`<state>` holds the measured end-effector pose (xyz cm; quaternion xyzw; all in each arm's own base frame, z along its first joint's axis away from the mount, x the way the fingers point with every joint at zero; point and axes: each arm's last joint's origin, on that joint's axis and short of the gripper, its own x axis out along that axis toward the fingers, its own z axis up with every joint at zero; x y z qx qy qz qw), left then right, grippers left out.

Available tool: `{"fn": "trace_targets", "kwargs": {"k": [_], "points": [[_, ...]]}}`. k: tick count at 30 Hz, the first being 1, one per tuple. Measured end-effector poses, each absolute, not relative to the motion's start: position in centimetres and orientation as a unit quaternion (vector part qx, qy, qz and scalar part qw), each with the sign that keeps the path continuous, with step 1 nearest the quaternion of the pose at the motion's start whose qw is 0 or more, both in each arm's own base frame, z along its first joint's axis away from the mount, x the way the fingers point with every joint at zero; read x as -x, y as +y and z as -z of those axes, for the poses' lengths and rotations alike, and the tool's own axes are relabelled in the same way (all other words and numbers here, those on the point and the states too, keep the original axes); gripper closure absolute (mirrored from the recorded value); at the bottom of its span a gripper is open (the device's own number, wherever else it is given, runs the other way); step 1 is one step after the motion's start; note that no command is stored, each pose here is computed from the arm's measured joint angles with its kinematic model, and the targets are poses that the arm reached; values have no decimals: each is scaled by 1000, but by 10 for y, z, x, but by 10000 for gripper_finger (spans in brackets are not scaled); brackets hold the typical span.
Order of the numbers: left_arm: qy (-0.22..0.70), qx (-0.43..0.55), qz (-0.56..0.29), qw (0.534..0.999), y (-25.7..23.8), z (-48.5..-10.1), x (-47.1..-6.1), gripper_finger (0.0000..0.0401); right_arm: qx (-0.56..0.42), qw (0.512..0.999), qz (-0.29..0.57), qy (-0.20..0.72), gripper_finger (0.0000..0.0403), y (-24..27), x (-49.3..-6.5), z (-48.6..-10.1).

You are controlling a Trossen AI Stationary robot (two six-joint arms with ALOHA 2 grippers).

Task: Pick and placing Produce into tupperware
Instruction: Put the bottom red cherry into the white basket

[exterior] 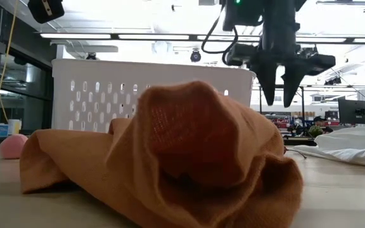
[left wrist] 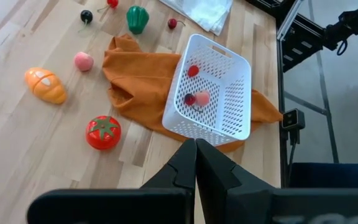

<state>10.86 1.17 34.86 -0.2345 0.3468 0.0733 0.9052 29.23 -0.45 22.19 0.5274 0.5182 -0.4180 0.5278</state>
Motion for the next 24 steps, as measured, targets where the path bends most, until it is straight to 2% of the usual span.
{"fn": "trace_targets", "kwargs": {"k": [24], "points": [[347, 235, -74, 905, 12, -349, -109, 400, -504, 522, 410, 553, 275, -4, -319, -174]]}}
